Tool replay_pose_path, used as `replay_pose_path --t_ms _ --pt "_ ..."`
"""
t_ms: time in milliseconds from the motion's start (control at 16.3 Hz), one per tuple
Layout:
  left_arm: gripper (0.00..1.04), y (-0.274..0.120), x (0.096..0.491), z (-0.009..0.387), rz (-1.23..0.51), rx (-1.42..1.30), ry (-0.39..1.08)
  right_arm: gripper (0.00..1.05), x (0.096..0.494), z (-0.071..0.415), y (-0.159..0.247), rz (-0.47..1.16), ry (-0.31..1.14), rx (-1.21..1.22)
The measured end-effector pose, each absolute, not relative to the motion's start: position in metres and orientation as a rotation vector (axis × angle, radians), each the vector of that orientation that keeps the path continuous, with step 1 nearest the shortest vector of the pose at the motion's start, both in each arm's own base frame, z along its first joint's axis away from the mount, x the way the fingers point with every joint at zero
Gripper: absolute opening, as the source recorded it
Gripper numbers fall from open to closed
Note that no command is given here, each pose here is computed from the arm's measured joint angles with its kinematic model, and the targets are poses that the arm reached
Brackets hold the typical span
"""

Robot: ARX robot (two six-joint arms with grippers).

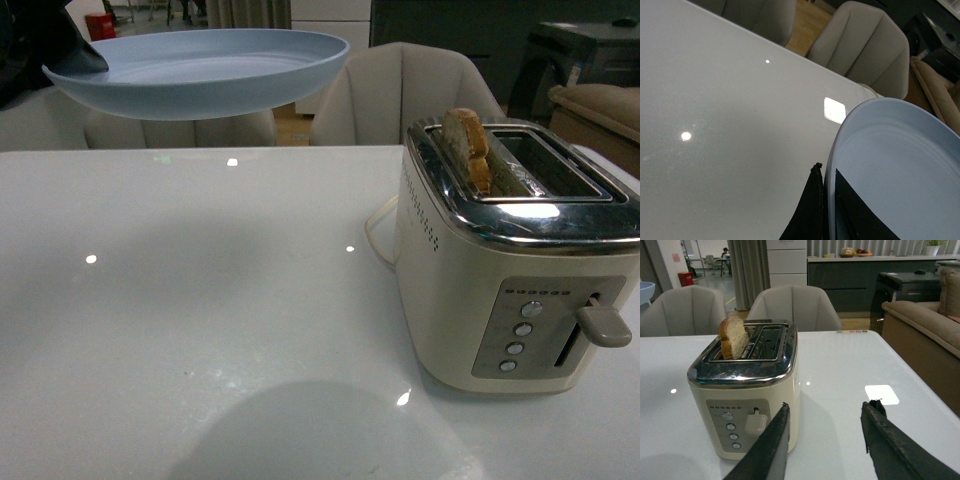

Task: Left arm holds plate, right arm toasts bread

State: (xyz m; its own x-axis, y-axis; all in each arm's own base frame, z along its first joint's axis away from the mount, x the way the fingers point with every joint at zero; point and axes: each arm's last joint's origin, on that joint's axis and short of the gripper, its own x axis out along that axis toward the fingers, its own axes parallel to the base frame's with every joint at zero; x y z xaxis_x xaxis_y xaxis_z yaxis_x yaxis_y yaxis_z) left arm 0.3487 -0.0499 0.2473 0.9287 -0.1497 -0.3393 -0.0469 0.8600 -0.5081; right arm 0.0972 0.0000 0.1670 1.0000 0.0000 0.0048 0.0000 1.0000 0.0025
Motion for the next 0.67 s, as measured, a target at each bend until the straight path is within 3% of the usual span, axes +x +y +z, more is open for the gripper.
replay_pose_path --t_ms 245,306,428,673 --pt "0.03 -0.05 0.349 0.247 -0.055 -0.536 0.381 0.97 0.097 0.167 0.0 0.0 -0.005 0.002" --pt "0.03 -0.05 0.348 0.247 -0.056 -0.531 0.393 0.99 0.097 0.167 0.0 0.0 -0.005 0.002" --pt "0.03 -0.049 0.35 0.256 -0.103 -0.462 0.554 0.98 0.097 0.167 0.0 0.0 -0.005 0.002" --pt "0.03 -0.044 0.352 0.263 -0.144 -0.473 0.55 0.98 0.097 0.167 0.0 0.0 -0.005 0.003"
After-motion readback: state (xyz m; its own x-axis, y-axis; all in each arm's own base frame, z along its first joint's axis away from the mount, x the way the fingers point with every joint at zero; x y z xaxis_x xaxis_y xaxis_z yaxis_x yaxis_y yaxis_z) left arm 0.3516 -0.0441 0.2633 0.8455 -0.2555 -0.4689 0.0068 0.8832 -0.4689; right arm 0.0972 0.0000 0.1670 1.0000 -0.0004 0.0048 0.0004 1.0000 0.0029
